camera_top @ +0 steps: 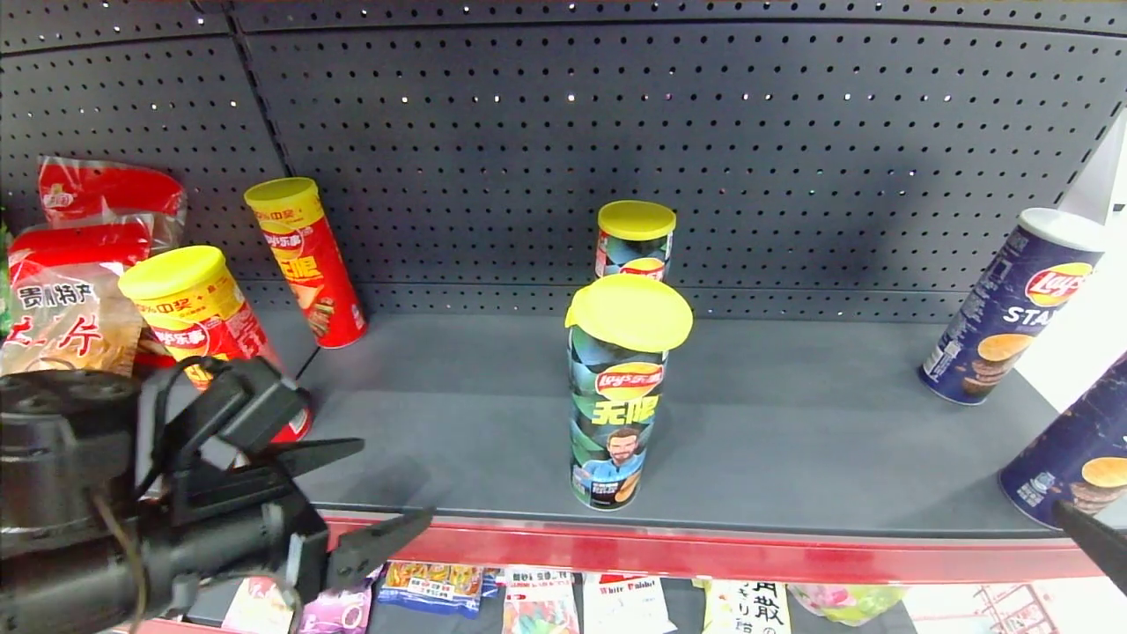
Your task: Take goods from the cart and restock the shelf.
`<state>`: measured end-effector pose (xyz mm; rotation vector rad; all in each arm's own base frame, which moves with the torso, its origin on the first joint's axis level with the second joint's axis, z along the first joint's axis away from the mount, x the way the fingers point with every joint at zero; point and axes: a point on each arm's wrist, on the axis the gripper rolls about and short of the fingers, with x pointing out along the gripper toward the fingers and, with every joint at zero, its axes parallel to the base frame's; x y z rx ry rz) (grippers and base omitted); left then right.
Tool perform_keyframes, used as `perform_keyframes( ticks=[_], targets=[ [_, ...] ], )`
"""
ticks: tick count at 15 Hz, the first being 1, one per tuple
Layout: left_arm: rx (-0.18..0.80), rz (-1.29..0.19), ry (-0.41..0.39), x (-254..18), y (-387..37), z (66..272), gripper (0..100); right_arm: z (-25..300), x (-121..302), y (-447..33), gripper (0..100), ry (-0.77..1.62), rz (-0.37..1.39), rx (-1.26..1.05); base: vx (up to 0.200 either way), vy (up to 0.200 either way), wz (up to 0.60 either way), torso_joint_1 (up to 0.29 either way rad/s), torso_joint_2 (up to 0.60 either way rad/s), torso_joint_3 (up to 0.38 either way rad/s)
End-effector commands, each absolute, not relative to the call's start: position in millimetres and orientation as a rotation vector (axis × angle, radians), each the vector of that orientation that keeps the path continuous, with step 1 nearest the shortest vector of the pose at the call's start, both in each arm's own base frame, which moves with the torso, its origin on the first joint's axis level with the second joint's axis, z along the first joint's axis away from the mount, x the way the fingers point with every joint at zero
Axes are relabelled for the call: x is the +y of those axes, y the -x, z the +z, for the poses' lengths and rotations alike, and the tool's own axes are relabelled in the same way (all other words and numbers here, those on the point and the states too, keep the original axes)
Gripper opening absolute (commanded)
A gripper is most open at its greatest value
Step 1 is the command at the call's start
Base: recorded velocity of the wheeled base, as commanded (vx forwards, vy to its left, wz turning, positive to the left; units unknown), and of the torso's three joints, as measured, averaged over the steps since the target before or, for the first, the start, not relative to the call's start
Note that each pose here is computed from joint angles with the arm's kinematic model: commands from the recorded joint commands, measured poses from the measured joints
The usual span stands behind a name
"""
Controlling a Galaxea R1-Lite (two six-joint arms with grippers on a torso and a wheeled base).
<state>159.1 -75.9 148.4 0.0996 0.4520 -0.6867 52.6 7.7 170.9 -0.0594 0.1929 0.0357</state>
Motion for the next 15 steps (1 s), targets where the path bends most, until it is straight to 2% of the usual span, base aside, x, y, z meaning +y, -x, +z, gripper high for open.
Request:
perform_keyframes(
  ticks=[1,3,4,7,9,12,14,15],
  targets=[
    [0.365,-0.558,-0.043,-27,-71,161,100,172,3,-64,100,0.080,-0.073,0.264,0.000,0.000,0.00,0.000,0.00,0.000],
    [0.352,-0.489,-0.028,-10,-17,160,100,163,-1,-37,100,0.092,-0.118,0.285,0.000,0.000,0.00,0.000,0.00,0.000],
    [0.331,-0.396,-0.031,-3,10,153,100,159,-4,-16,100,0.105,-0.162,0.288,0.000,0.000,0.00,0.000,0.00,0.000],
    [0.282,-0.208,-0.002,7,44,131,100,145,-7,27,100,0.099,-0.319,0.303,0.000,0.000,0.00,0.000,0.00,0.000],
    [0.292,-0.107,0.008,10,50,118,100,121,0,46,100,0.074,-0.392,0.271,0.000,0.000,0.00,0.000,0.00,0.000],
    [0.269,-0.063,0.072,9,39,106,100,97,0,28,100,0.050,-0.294,0.192,0.000,0.000,0.00,0.000,0.00,0.000],
    [0.135,-0.106,0.089,5,20,88,100,85,1,15,100,0.062,-0.182,0.035,0.000,0.000,0.00,0.000,0.00,0.000],
    [0.073,-0.136,0.096,3,16,86,100,85,2,15,100,0.055,-0.150,0.029,0.000,0.000,0.00,0.000,0.00,0.000]
  ],
)
